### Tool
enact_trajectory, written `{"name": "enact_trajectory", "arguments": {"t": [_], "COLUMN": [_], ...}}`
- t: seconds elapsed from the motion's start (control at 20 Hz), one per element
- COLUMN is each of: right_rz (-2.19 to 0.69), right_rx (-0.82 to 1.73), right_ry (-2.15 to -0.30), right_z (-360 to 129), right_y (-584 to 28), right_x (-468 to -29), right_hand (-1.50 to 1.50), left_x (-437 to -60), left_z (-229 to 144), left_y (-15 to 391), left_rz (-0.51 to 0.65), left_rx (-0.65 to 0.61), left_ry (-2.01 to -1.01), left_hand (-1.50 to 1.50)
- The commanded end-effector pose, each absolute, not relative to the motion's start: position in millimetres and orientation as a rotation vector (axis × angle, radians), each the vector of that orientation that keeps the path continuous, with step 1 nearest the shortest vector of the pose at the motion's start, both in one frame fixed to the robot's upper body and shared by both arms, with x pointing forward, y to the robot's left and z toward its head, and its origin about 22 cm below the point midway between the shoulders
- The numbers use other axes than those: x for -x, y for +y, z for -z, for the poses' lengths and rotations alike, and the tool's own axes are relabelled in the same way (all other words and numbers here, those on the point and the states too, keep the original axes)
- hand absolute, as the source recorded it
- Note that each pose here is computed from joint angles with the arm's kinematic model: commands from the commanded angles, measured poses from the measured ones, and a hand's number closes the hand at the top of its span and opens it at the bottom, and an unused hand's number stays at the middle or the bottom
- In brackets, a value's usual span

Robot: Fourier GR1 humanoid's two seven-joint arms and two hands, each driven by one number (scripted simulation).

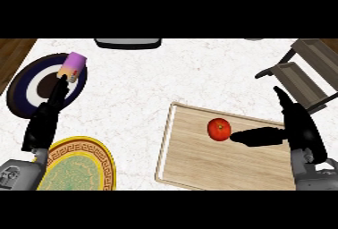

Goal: Pick the tomato from the tray and place it in the tiered basket

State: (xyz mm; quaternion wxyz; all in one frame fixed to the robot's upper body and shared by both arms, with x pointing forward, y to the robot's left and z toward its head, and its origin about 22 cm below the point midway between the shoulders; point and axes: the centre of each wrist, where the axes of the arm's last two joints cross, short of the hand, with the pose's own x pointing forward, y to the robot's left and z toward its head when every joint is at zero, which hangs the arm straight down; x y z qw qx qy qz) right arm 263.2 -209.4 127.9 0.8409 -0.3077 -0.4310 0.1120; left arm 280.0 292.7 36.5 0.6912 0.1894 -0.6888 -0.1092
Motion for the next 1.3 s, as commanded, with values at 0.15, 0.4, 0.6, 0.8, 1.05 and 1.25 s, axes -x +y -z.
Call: {"name": "enact_trajectory", "arguments": {"t": [0.15,0.4,0.6,0.8,1.05,1.25], "right_rz": [-0.257,-0.291,-0.322,-0.368,-0.378,-0.395], "right_rx": [0.665,0.647,0.667,0.737,0.779,0.78], "right_ry": [-0.612,-0.581,-0.583,-0.568,-0.574,-0.555], "right_z": [-120.4,-105.4,-102.6,-97.4,-105.8,-99.2], "right_y": [-186.6,-167.6,-161.1,-150.0,-141.8,-125.5], "right_x": [-294.2,-291.8,-285.5,-288.9,-300.4,-301.1], "right_hand": [-1.5,-1.5,-1.5,-1.5,-1.5,-1.5], "left_x": [-270.6,-271.4,-283.5,-272.2,-274.6,-282.8], "left_z": [-24.3,-24.7,-38.5,-28.8,-34.5,-39.7], "left_y": [292.9,291.1,309.4,293.2,285.3,305.1], "left_rz": [0.25,0.239,0.222,0.225,0.227,0.228], "left_rx": [-0.421,-0.432,-0.444,-0.436,-0.449,-0.459], "left_ry": [-1.533,-1.518,-1.529,-1.532,-1.542,-1.538], "left_hand": [0.0,0.0,0.0,0.0,0.0,0.0]}}
